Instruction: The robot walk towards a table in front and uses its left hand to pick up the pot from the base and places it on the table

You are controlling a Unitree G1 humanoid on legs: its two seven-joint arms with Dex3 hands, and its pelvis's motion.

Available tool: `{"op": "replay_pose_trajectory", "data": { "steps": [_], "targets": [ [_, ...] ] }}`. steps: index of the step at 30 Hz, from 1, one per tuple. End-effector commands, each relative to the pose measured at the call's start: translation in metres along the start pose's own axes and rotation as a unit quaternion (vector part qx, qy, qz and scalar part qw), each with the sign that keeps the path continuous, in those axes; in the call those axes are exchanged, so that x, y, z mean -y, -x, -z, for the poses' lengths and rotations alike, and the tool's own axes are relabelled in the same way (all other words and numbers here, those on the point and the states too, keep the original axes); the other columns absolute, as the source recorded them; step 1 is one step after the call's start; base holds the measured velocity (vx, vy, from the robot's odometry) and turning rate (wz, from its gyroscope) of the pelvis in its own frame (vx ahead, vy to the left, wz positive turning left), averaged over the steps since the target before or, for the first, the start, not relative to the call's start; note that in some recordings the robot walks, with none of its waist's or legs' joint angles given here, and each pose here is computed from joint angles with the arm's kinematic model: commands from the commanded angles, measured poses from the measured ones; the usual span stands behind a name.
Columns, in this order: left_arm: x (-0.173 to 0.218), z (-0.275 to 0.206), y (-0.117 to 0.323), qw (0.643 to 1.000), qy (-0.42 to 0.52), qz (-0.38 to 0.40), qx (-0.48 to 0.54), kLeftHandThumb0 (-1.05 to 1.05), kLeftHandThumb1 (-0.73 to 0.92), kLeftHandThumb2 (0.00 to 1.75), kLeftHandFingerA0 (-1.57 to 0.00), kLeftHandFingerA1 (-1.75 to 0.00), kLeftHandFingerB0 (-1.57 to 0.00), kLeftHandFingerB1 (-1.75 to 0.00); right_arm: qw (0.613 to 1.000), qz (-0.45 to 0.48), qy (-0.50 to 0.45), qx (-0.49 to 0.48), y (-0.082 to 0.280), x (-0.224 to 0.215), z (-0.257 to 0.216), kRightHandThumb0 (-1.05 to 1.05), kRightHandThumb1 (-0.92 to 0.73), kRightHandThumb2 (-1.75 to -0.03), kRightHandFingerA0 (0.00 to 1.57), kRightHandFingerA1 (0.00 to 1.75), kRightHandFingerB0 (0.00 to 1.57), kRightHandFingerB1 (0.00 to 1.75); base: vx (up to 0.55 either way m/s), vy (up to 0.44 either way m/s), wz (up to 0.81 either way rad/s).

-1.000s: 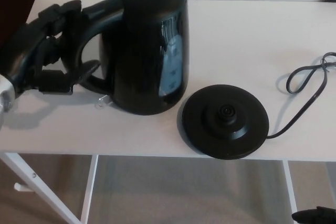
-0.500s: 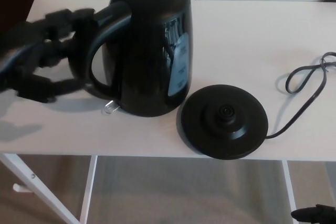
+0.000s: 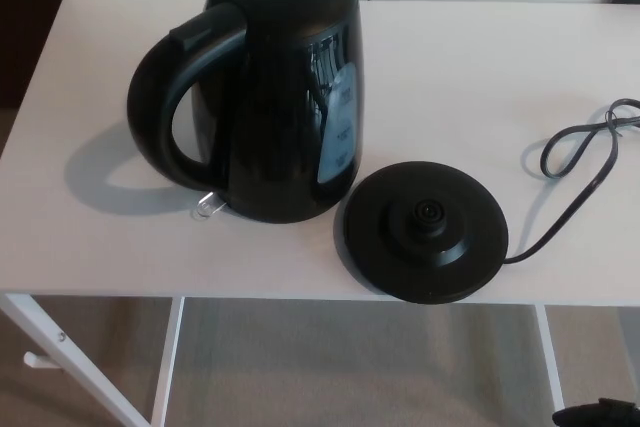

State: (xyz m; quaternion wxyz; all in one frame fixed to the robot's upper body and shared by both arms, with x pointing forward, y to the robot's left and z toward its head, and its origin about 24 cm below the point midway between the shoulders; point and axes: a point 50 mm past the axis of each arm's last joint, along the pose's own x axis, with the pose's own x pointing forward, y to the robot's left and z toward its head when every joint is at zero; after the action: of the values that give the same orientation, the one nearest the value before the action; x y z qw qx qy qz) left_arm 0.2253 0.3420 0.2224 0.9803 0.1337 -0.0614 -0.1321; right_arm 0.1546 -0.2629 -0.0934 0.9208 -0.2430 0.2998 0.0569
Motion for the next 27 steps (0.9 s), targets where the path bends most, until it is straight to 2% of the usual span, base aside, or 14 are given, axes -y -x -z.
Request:
{"op": "replay_pose_trajectory", "data": {
  "steps": [1,4,6,7,8,9,11,12,14,20,21,23,25,27],
  "targets": [
    [-0.005,0.049,0.126,0.993,0.094,-0.076,-0.013,-0.97,0.54,0.59,0.00,0.00,0.00,0.00,0.999,-0.015,0.018,-0.046,0.014,-0.003,0.025,-0.45,-0.57,-0.57,0.84,0.52,0.68,0.48,0.00,0.000,0.00],
    [0.036,0.089,0.178,0.985,0.122,-0.074,-0.099,-0.95,0.50,0.68,0.00,-0.01,0.00,0.00,0.999,-0.018,0.019,-0.047,0.015,-0.007,0.029,-0.44,-0.56,-0.57,0.85,0.53,0.67,0.48,0.00,0.000,0.00],
    [0.053,0.103,0.196,0.977,0.156,-0.063,-0.132,-0.88,0.51,0.61,0.00,-0.01,0.00,-0.04,0.998,-0.020,0.014,-0.051,0.016,-0.012,0.031,-0.44,-0.56,-0.57,0.85,0.53,0.67,0.47,0.00,0.000,0.00],
    [0.066,0.115,0.206,0.971,0.164,-0.055,-0.164,-0.79,0.43,0.86,0.00,0.00,0.00,-0.06,0.998,-0.018,0.008,-0.052,0.017,-0.013,0.032,-0.44,-0.56,-0.57,0.83,0.53,0.67,0.48,0.00,0.000,0.00],
    [0.082,0.127,0.215,0.964,0.169,-0.043,-0.199,-0.79,0.43,0.86,0.00,0.00,0.00,-0.06,0.998,-0.015,0.002,-0.053,0.018,-0.015,0.034,-0.44,-0.56,-0.57,0.83,0.53,0.67,0.48,0.00,0.000,0.00],
    [0.104,0.141,0.227,0.954,0.169,-0.022,-0.247,-0.78,0.43,0.75,0.00,-0.03,0.00,-0.01,0.998,-0.013,-0.008,-0.054,0.021,-0.017,0.037,-0.45,-0.57,-0.57,0.80,0.54,0.65,0.48,0.00,0.000,0.00],
    [0.124,0.155,0.235,0.939,0.124,0.026,-0.321,-0.80,0.46,0.85,0.00,-0.05,0.00,-0.04,0.998,-0.008,-0.022,-0.055,0.024,-0.020,0.041,-0.45,-0.56,-0.57,0.80,0.54,0.65,0.48,0.00,0.000,0.00],
    [0.133,0.165,0.233,0.927,0.094,0.050,-0.360,-0.63,0.39,0.78,0.00,-0.14,0.00,-0.10,0.998,-0.007,-0.026,-0.056,0.025,-0.021,0.041,-0.47,-0.58,-0.57,0.77,0.53,0.62,0.47,0.00,0.000,0.00],
    [0.149,0.182,0.229,0.909,0.048,0.088,-0.404,-0.56,0.36,0.74,0.00,-0.16,0.00,-0.12,0.998,-0.004,-0.031,-0.056,0.026,-0.022,0.042,-0.49,-0.57,-0.57,0.76,0.54,0.60,0.47,0.00,0.000,0.00],
    [0.184,0.225,0.186,0.890,0.061,0.115,-0.436,-0.69,0.42,0.83,0.00,-0.15,0.00,-0.13,0.998,0.015,-0.052,-0.038,0.028,-0.019,0.041,-0.70,-0.62,-0.59,0.54,0.53,0.47,0.42,0.00,0.000,0.00],
    [0.186,0.229,0.181,0.889,0.068,0.111,-0.438,-0.76,0.55,0.57,0.00,-0.24,0.00,-0.18,0.998,0.016,-0.054,-0.035,0.029,-0.019,0.041,-0.72,-0.64,-0.60,0.49,0.51,0.42,0.40,0.00,0.000,0.00],
    [0.193,0.240,0.166,0.888,0.083,0.100,-0.442,-0.78,0.57,0.58,-0.01,-0.27,0.00,-0.20,0.998,0.024,-0.055,-0.033,0.030,-0.020,0.042,-0.73,-0.68,-0.61,0.45,0.50,0.39,0.38,0.00,0.000,0.00],
    [0.194,0.248,0.161,0.886,0.092,0.088,-0.447,-0.84,0.49,0.65,-0.02,-0.25,-0.01,-0.20,0.998,0.026,-0.056,-0.033,0.032,-0.022,0.043,-0.74,-0.69,-0.61,0.43,0.48,0.36,0.37,0.00,0.000,0.00],
    [0.194,0.255,0.158,0.885,0.125,0.059,-0.445,-0.73,0.52,0.57,-0.03,-0.28,0.00,-0.24,0.997,0.030,-0.062,-0.031,0.033,-0.024,0.043,-0.77,-0.69,-0.61,0.39,0.47,0.32,0.37,0.00,0.000,0.00]
  ]
}}
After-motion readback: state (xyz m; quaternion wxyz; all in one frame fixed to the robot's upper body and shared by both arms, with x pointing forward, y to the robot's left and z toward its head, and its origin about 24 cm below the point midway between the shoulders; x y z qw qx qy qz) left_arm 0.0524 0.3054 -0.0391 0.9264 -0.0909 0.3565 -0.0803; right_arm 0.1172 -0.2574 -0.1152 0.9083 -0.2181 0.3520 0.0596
